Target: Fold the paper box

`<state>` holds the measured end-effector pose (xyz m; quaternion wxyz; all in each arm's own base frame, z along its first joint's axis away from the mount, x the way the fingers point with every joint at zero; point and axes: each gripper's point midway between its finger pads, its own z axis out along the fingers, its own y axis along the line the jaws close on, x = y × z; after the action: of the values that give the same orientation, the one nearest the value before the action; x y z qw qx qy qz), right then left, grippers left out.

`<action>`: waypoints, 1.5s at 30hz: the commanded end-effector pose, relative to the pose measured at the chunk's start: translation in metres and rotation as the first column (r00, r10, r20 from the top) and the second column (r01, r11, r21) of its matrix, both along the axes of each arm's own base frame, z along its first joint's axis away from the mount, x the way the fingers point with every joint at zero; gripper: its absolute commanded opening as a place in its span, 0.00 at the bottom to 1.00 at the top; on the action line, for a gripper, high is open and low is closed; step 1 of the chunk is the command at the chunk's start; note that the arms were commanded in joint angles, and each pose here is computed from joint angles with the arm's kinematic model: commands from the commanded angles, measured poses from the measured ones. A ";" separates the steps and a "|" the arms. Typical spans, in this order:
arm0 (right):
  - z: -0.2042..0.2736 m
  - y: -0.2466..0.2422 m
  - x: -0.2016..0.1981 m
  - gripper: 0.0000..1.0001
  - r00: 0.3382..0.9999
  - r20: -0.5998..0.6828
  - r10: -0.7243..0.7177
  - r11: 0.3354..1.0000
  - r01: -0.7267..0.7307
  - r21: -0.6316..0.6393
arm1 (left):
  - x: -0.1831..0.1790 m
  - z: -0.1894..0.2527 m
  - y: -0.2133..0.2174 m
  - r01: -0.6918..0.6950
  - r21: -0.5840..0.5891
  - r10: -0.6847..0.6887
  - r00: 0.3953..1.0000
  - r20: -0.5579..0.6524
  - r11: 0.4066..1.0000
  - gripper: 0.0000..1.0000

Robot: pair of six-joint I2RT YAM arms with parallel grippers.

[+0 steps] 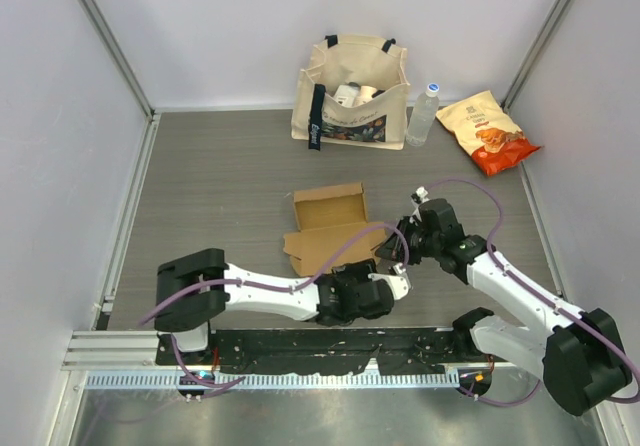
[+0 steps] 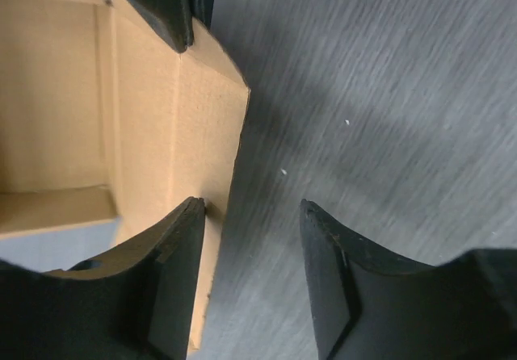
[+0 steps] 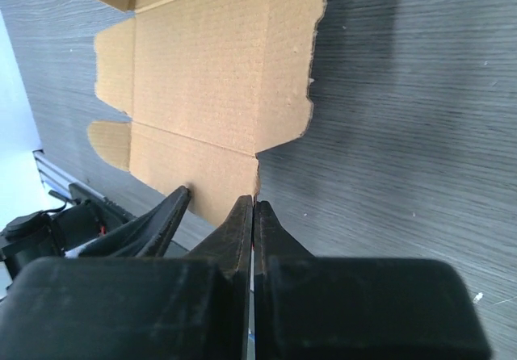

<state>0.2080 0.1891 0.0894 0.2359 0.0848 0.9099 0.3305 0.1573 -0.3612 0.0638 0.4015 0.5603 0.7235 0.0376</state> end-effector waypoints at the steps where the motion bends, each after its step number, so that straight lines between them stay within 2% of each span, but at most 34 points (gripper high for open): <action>1: 0.035 0.015 -0.001 0.01 0.998 0.028 0.059 0.991 -0.062 0.115 | 0.028 0.037 -0.004 -0.108 0.010 0.100 0.948 0.301 0.994 0.51; 3: 0.038 0.017 -0.004 0.01 0.997 0.026 0.073 0.988 -0.076 0.131 | 0.032 0.044 -0.003 -0.136 0.002 0.126 0.924 0.362 0.991 0.43; 7: 0.040 0.019 -0.008 0.01 0.996 0.025 0.091 0.985 -0.094 0.143 | 0.034 0.052 -0.005 -0.146 -0.021 0.143 0.912 0.384 0.989 0.29; 8: 0.042 0.018 -0.007 0.01 0.995 0.035 0.091 0.986 -0.095 0.140 | 0.034 0.057 -0.004 -0.147 -0.033 0.149 0.911 0.384 0.989 0.12; 10: 0.045 0.015 -0.004 0.04 0.993 0.062 0.098 0.988 -0.105 0.113 | 0.031 0.058 -0.005 -0.142 -0.054 0.152 0.921 0.359 0.988 0.02; 11: 0.053 0.016 0.000 0.14 0.991 0.092 0.101 0.988 -0.110 0.105 | 0.030 0.064 -0.002 -0.145 -0.067 0.159 0.924 0.347 0.987 0.00; 13: 0.062 0.012 0.007 0.39 0.985 0.136 0.107 0.990 -0.118 0.073 | 0.026 0.068 -0.001 -0.140 -0.091 0.161 0.938 0.307 0.986 0.00; 14: 0.076 0.012 0.014 0.60 0.980 0.174 0.099 0.991 -0.114 0.076 | 0.024 0.067 0.005 -0.161 -0.100 0.183 0.944 0.276 0.982 0.00; 15: 0.084 0.011 0.018 0.66 0.976 0.196 0.096 0.991 -0.113 0.075 | 0.024 0.078 0.006 -0.174 -0.136 0.204 0.946 0.250 0.975 0.00; 17: 0.108 0.000 0.033 0.76 0.965 0.256 0.059 0.995 -0.077 0.061 | 0.020 0.076 0.014 -0.227 -0.162 0.250 0.958 0.138 0.960 0.00; 18: 0.115 -0.005 0.038 0.77 0.961 0.274 0.044 0.996 -0.062 0.059 | 0.026 0.091 0.017 -0.279 -0.223 0.305 0.947 0.095 0.934 0.00; 20: 0.133 -0.020 0.051 0.79 0.949 0.316 -0.008 0.998 -0.009 0.054 | 0.027 0.097 0.029 -0.338 -0.240 0.353 0.935 0.020 0.910 0.00; 21: 0.135 -0.026 0.055 0.79 0.947 0.319 -0.029 0.999 0.013 0.051 | 0.033 0.109 0.032 -0.405 -0.306 0.409 0.911 -0.054 0.862 0.00; 23: 0.139 -0.037 0.062 0.79 0.941 0.333 -0.056 0.998 0.049 0.030 | 0.031 0.114 0.037 -0.458 -0.328 0.425 0.889 -0.173 0.826 0.00; 25: 0.134 -0.040 0.061 0.79 0.944 0.328 -0.046 0.999 0.048 0.002 | 0.042 0.132 0.043 -0.554 -0.402 0.471 0.832 -0.293 0.729 0.00; 26: 0.125 -0.041 0.059 0.78 0.946 0.323 -0.026 0.999 0.034 -0.018 | 0.041 0.133 0.046 -0.586 -0.397 0.478 0.809 -0.343 0.706 0.00; 27: 0.120 -0.039 0.056 0.77 0.949 0.314 -0.013 1.000 0.018 -0.013 | 0.053 0.145 0.051 -0.650 -0.429 0.510 0.760 -0.404 0.628 0.00; 29: 0.102 -0.029 0.047 0.74 0.958 0.286 0.033 0.999 -0.026 -0.028 | 0.061 0.156 0.057 -0.697 -0.445 0.514 0.717 -0.472 0.563 0.00; 30: 0.096 -0.024 0.044 0.74 0.958 0.282 0.053 0.998 -0.038 -0.057 | 0.071 0.162 0.061 -0.733 -0.448 0.509 0.679 -0.529 0.512 0.00; 32: 0.087 -0.008 0.035 0.73 0.952 0.285 0.108 0.992 -0.084 -0.096 | 0.080 0.163 0.064 -0.803 -0.427 0.510 0.595 -0.621 0.416 0.00; 33: 0.087 0.017 0.017 0.73 0.932 0.301 0.200 0.978 -0.174 -0.112 | 0.093 0.165 0.072 -0.843 -0.410 0.514 0.538 -0.669 0.349 0.00; 34: 0.087 0.024 0.019 0.73 0.922 0.327 0.209 0.975 -0.169 -0.147 | 0.099 0.165 0.075 -0.887 -0.385 0.519 0.461 -0.720 0.253 0.00; 36: 0.086 0.054 -0.005 0.73 0.882 0.350 0.314 0.947 -0.268 -0.176 | 0.111 0.159 0.095 -0.938 -0.316 0.580 0.338 -0.741 0.143 0.00; 37: 0.086 0.060 -0.006 0.73 0.864 0.378 0.333 0.940 -0.273 -0.202 | 0.117 0.159 0.103 -0.947 -0.307 0.609 0.297 -0.736 0.091 0.00; 38: 0.086 0.066 -0.011 0.73 0.847 0.395 0.356 0.933 -0.293 -0.210 | 0.115 0.156 0.116 -0.962 -0.273 0.647 0.226 -0.728 0.029 0.00; 40: 0.088 0.083 -0.026 0.73 0.790 0.451 0.414 0.910 -0.350 -0.223 | 0.123 0.161 0.127 -0.960 -0.272 0.670 0.160 -0.725 -0.065 0.00; 41: 0.093 0.084 -0.027 0.73 0.773 0.485 0.410 0.912 -0.339 -0.230 | 0.124 0.160 0.133 -0.958 -0.253 0.665 0.102 -0.740 -0.135 0.00; 44: 0.098 0.091 -0.032 0.73 0.718 0.555 0.420 0.908 -0.328 -0.263 | 0.126 0.153 0.147 -0.952 -0.195 0.643 -0.004 -0.766 -0.238 0.00; 45: 0.098 0.092 -0.032 0.73 0.709 0.565 0.422 0.906 -0.320 -0.276 | 0.128 0.147 0.154 -0.939 -0.162 0.622 -0.067 -0.780 -0.305 0.00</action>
<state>0.1552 0.2755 0.1590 0.3506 -0.2312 0.8468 0.3263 0.2891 -0.2341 0.2161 0.3158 -0.2229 0.9150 -0.1160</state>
